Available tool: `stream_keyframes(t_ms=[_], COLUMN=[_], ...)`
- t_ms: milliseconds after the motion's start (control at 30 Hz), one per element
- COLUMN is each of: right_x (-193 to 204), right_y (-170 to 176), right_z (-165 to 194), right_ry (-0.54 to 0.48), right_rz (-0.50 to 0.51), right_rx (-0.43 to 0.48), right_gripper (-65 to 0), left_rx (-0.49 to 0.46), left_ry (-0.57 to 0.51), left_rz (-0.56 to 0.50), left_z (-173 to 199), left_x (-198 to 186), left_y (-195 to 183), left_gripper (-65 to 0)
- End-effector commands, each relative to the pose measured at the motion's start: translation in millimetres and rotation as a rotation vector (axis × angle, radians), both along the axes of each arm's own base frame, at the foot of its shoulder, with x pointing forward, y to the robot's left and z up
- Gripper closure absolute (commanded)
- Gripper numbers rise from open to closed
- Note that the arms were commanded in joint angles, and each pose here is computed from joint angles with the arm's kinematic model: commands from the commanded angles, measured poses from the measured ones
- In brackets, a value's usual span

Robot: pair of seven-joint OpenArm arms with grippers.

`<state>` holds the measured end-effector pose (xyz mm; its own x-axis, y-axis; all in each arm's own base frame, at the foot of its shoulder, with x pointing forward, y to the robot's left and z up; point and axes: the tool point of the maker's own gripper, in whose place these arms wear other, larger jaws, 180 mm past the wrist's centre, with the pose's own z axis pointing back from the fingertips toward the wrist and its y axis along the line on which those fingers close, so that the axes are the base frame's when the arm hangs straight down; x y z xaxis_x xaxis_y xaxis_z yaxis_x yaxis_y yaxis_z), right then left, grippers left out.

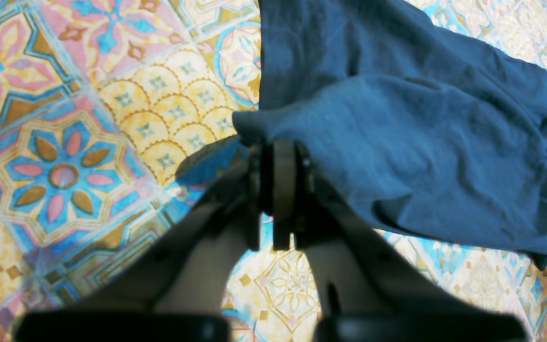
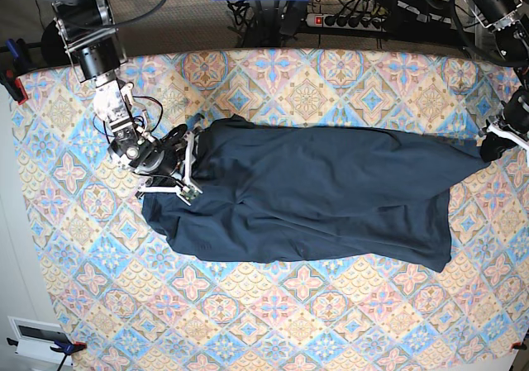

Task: Layout the t-shirt on the table in an organized manner, then fold the t-shirt properly

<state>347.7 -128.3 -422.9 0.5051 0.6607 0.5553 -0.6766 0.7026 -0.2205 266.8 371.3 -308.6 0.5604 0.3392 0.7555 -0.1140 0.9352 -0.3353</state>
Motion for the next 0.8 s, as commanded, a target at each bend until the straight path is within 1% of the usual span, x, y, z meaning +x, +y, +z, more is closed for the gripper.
stream_keyframes(t_ms=[0,33,100,133,200,300,433,533,700,733,767], right_x=[18.0,27.0,39.0,43.0,48.1,58.8,79.0,86.5,97.6,98.1,101.9], right_y=[-23.4,-25.4,-31.7,-34.3,-36.1,-35.4,-52.1,-61.5,-60.1,-57.5,-47.1], right_z=[13.1,20.8,27.4,28.5,31.1,44.1,68.2,78.1,92.7,92.8,95.6], right_ry=[-0.044,-0.070,-0.087,-0.089,-0.097,-0.131,-0.188,-0.210,-0.244,-0.244,-0.251], right_rz=[-0.036,-0.045,-0.064,-0.070,-0.075,-0.073,-0.134,-0.166,-0.162,-0.159,-0.148], right_rx=[-0.072,-0.063,-0.063,-0.066,-0.065,-0.062,-0.045,-0.036,-0.034,-0.030,-0.015], right_gripper=[-1.4,0.0,-1.0,0.0,0.0,0.0,0.0,0.0,0.0,0.0,0.0], left_rx=[0.025,0.025,0.025,0.024,0.025,0.025,0.025,0.024,0.024,0.024,0.024], left_ry=[-0.057,-0.057,-0.057,-0.058,-0.057,-0.058,-0.059,-0.060,-0.061,-0.061,-0.061], left_rz=[0.000,0.000,0.000,0.000,0.000,0.000,0.002,0.004,0.005,0.005,0.005], left_z=[18.9,18.9,18.9,19.0,18.9,19.3,19.1,19.4,19.6,19.6,19.6], left_x=[7.8,7.8,7.8,7.9,7.8,8.3,8.3,8.5,8.3,8.3,8.3], left_y=[6.8,6.8,6.8,6.7,6.8,6.8,7.0,7.6,8.1,8.1,8.1], left_gripper=[-0.2,-0.2,-0.2,-0.2,-0.2,-0.2,-0.2,-0.2,-0.2,-0.2,-0.2])
